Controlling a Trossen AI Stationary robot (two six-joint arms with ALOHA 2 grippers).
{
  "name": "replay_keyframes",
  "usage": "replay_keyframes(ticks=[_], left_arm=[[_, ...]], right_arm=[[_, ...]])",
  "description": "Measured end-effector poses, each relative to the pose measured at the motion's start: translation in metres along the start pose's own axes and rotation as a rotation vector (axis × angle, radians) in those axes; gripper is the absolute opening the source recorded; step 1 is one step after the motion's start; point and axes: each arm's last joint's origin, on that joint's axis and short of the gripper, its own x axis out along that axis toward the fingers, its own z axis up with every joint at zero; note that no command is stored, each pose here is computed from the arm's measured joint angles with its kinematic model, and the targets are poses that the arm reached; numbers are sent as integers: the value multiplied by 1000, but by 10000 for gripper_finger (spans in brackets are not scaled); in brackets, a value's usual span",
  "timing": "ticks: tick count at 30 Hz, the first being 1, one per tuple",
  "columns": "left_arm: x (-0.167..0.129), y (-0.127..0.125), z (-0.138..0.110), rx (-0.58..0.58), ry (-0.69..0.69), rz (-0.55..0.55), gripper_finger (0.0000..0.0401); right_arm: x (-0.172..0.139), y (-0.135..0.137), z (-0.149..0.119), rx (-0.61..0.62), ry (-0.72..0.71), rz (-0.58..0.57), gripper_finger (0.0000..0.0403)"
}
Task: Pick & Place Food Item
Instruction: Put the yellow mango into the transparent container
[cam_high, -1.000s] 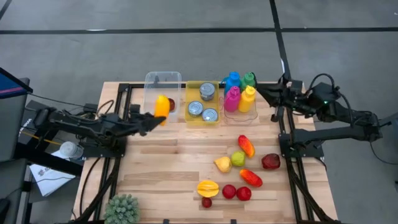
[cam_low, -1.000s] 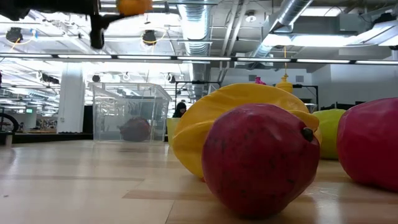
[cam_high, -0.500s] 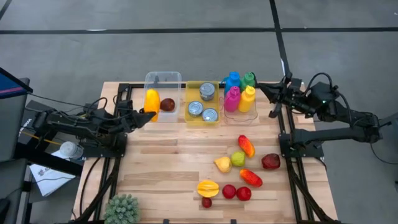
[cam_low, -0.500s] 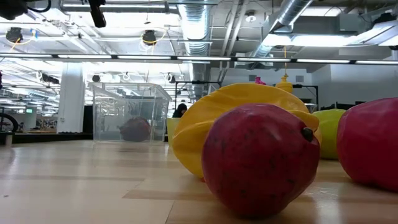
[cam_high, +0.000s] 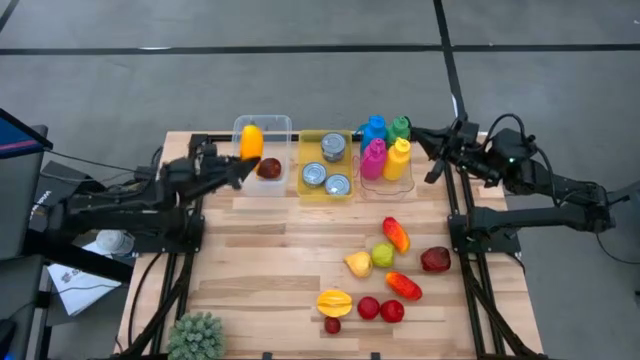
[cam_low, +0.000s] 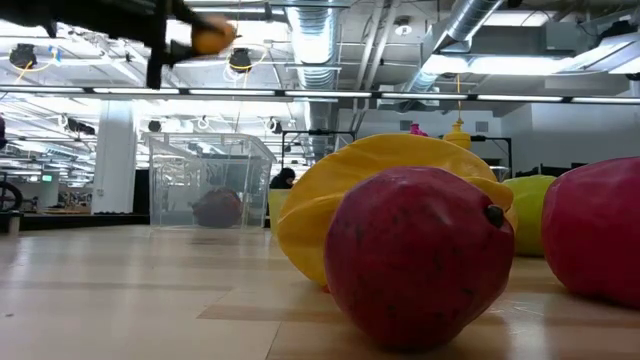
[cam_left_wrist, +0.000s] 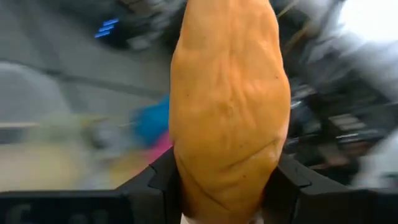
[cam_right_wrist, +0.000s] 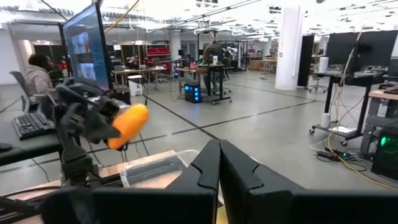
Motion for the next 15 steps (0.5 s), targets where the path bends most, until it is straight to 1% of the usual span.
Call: replay_keyframes(ticks=[3, 5, 9, 11, 15], left_arm=[[11, 5, 18, 100, 93, 171, 137], [21, 9, 28, 215, 177, 292, 137], [48, 17, 44, 450, 363, 460, 137], [67, 21, 52, 514, 422, 518, 137], [99, 42, 56, 589, 580, 643, 137]], right_arm=[[0, 0, 0, -1, -1, 0, 2], [-1, -1, 0, 0, -3, 0, 2], [-1, 0, 0, -5, 1, 2, 3], [-1, -1, 0, -6, 4, 2, 3], [-1, 0, -3, -12, 27, 3, 3]])
